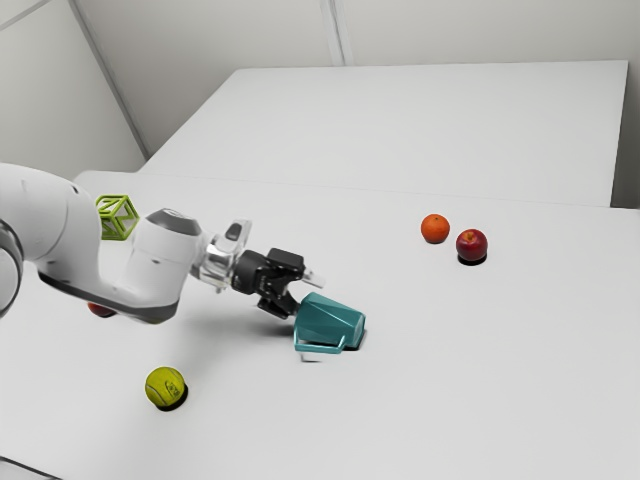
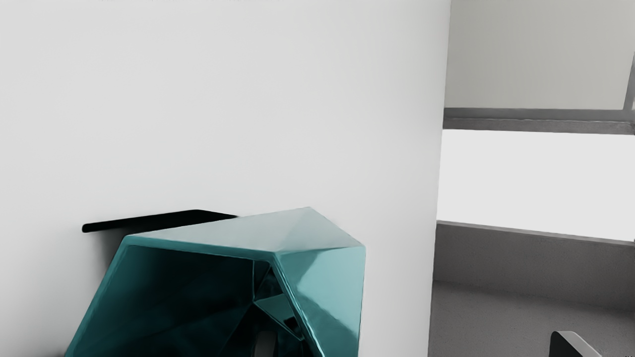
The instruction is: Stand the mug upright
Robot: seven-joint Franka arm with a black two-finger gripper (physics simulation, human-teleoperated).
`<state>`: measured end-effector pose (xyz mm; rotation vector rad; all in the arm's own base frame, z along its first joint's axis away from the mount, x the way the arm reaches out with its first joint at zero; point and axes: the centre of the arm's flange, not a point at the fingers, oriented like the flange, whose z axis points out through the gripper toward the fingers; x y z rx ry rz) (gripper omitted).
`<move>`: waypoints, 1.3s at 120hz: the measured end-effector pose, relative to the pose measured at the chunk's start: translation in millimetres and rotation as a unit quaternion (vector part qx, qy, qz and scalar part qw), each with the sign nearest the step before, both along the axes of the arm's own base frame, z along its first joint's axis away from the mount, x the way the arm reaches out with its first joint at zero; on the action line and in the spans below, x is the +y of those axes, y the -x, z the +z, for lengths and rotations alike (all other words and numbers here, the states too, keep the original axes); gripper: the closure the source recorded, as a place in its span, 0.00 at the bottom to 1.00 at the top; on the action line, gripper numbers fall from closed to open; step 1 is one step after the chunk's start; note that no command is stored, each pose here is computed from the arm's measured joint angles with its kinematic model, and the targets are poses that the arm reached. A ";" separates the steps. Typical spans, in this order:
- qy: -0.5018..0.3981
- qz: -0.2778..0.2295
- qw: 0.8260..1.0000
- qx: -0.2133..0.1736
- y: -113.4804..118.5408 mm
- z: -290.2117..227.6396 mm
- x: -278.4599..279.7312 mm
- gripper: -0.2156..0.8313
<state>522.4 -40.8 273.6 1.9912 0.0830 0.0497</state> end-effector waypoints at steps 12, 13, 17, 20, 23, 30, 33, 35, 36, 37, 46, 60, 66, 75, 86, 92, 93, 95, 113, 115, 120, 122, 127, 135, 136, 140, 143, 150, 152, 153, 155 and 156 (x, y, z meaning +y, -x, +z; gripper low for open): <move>0.002 0.001 1.000 -0.016 -1.6 0.7 -5.9 0.34; 0.002 0.001 1.000 -0.017 -1.7 0.8 -6.0 0.36; 0.002 0.002 1.000 -0.022 -2.1 0.7 -6.1 0.44; 0.001 0.002 1.000 -0.024 -2.4 0.5 -5.7 0.51; 0.001 0.003 1.000 -0.027 -2.7 0.6 -5.6 0.57; -0.001 0.003 0.999 -0.032 -3.1 0.9 -5.4 0.68; -0.001 0.003 0.999 -0.034 -3.3 1.1 -5.1 0.72; -0.001 0.003 0.999 -0.035 -3.4 1.3 -4.9 0.74; -0.001 0.003 0.999 -0.036 -3.4 1.4 -4.9 0.75; -0.001 0.003 0.999 -0.037 -3.5 1.5 -4.8 0.76; -0.002 0.001 0.999 -0.043 -3.8 2.7 -5.7 0.83; -0.003 -0.002 0.999 -0.049 -3.9 4.2 -7.4 0.88; -0.004 -0.003 0.999 -0.051 -4.0 4.4 -7.3 0.90; -0.005 -0.004 0.998 -0.055 -4.3 5.4 -7.4 0.91; -0.009 -0.014 0.997 -0.071 -6.9 19.1 -13.7 0.91; -0.020 -0.029 0.995 -0.091 -11.4 37.5 -20.3 0.92; -0.023 -0.032 0.995 -0.096 -12.8 41.5 -20.9 0.91; -0.029 -0.039 0.993 -0.104 -15.5 49.2 -21.8 0.92; -0.117 -0.112 0.969 -0.185 -49.1 134.6 -19.6 0.92; -0.131 -0.122 0.965 -0.193 -53.4 144.2 -18.6 0.92; -0.170 -0.148 0.951 -0.212 -63.1 166.4 -17.9 0.93; -0.189 -0.161 0.944 -0.220 -67.0 175.8 -18.2 0.93; -0.237 -0.192 0.924 -0.231 -74.4 190.9 -20.3 0.93; -0.310 -0.238 0.891 -0.229 -80.4 196.7 -21.6 0.94; -0.319 -0.243 0.887 -0.229 -80.7 196.8 -21.7 0.94; -0.351 -0.261 0.871 -0.224 -81.7 195.8 -22.1 0.94; -0.373 -0.271 0.860 -0.220 -82.7 194.2 -21.7 0.94; -0.415 -0.283 0.838 -0.213 -84.8 192.3 -18.8 0.95; -0.425 -0.284 0.833 -0.212 -85.5 192.2 -17.8 0.95; -0.429 -0.284 0.831 -0.211 -86.0 192.0 -17.6 0.95; -0.438 -0.284 0.827 -0.211 -86.8 191.6 -17.4 0.95; -0.441 -0.284 0.825 -0.211 -87.3 191.5 -17.4 0.95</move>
